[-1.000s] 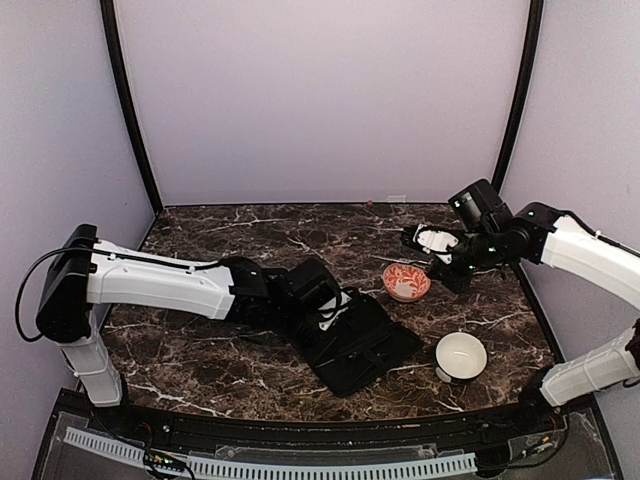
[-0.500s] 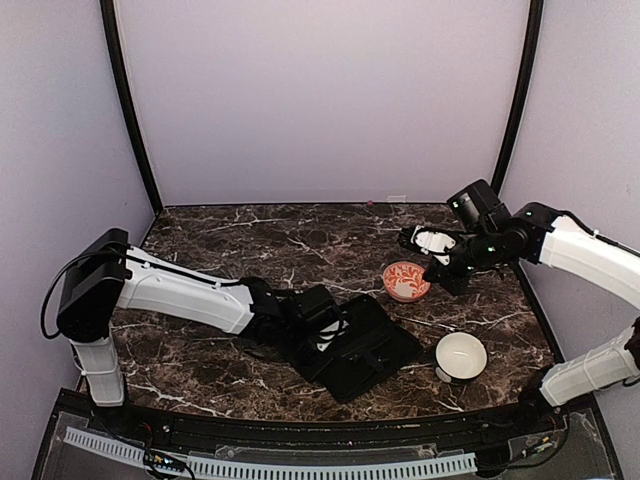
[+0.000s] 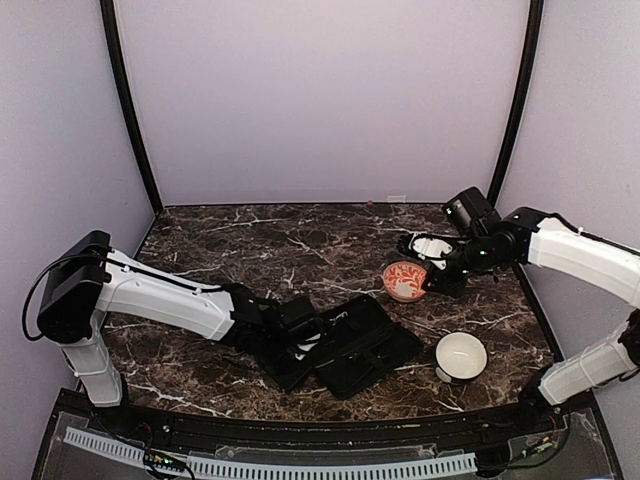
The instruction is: Sort the hair-cutting tools
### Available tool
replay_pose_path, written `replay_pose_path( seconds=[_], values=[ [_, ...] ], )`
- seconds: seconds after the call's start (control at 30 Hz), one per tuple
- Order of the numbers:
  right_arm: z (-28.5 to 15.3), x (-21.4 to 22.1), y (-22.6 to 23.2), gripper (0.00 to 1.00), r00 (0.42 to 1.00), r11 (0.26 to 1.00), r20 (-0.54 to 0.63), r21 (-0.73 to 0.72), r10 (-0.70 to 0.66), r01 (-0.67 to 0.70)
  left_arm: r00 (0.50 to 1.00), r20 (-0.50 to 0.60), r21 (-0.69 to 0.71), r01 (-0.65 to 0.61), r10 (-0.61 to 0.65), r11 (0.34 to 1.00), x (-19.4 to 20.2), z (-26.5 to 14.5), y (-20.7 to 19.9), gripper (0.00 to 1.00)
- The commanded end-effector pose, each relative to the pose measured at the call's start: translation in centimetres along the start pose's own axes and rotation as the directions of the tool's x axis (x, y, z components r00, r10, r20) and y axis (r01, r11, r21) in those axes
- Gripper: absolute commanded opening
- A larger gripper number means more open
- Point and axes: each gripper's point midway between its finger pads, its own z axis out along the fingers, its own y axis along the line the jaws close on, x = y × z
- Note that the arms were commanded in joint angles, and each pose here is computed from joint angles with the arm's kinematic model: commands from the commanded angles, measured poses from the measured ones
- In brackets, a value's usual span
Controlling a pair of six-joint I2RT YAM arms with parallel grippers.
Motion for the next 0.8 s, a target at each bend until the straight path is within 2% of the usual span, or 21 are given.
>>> replay_pose_path(
  seconds=[0.0, 0.1, 0.13, 0.27, 0.33, 0.5, 0.77],
  values=[
    [1.7, 2.6, -1.2, 0.29, 0.996, 0.998, -0.066, 0.02, 0.056, -0.055, 1.0, -0.001, -0.062, 0.01, -0.01, 0.998, 0.2, -1.8, 0.9, 0.0],
    [2.9, 4.8, -0.8, 0.35, 0.987, 0.997, -0.145, -0.006, 0.072, -0.074, 0.998, 0.055, -0.088, 0.009, -0.004, 0.996, -1.1, -3.5, 1.1, 0.0],
    [3.3, 5.5, -0.4, 0.36, 0.983, 0.997, -0.171, -0.024, 0.071, -0.076, 0.997, 0.073, -0.107, 0.012, -0.004, 0.994, -1.5, -4.0, 1.4, 0.03],
    [4.9, 7.9, 1.4, 0.4, 0.966, 0.993, -0.256, -0.102, 0.036, -0.064, 0.987, 0.159, -0.168, 0.062, -0.035, 0.984, -3.5, -6.2, 2.2, 0.54],
    [5.5, 8.5, 1.5, 0.41, 0.96, 0.993, -0.28, -0.107, 0.02, -0.052, 0.977, 0.207, -0.166, 0.09, -0.054, 0.982, -4.3, -6.7, 2.2, 0.68],
    [6.7, 9.0, 1.4, 0.41, 0.949, 0.992, -0.315, -0.124, -0.019, -0.022, 0.959, 0.265, -0.148, 0.142, -0.099, 0.979, -4.8, -7.0, 2.4, 0.7],
    [8.8, 9.6, 2.1, 0.39, 0.942, 0.984, -0.333, -0.18, -0.044, -0.018, 0.944, 0.294, -0.132, 0.193, -0.147, 0.972, -4.0, -7.2, 2.9, 0.68]
  ],
)
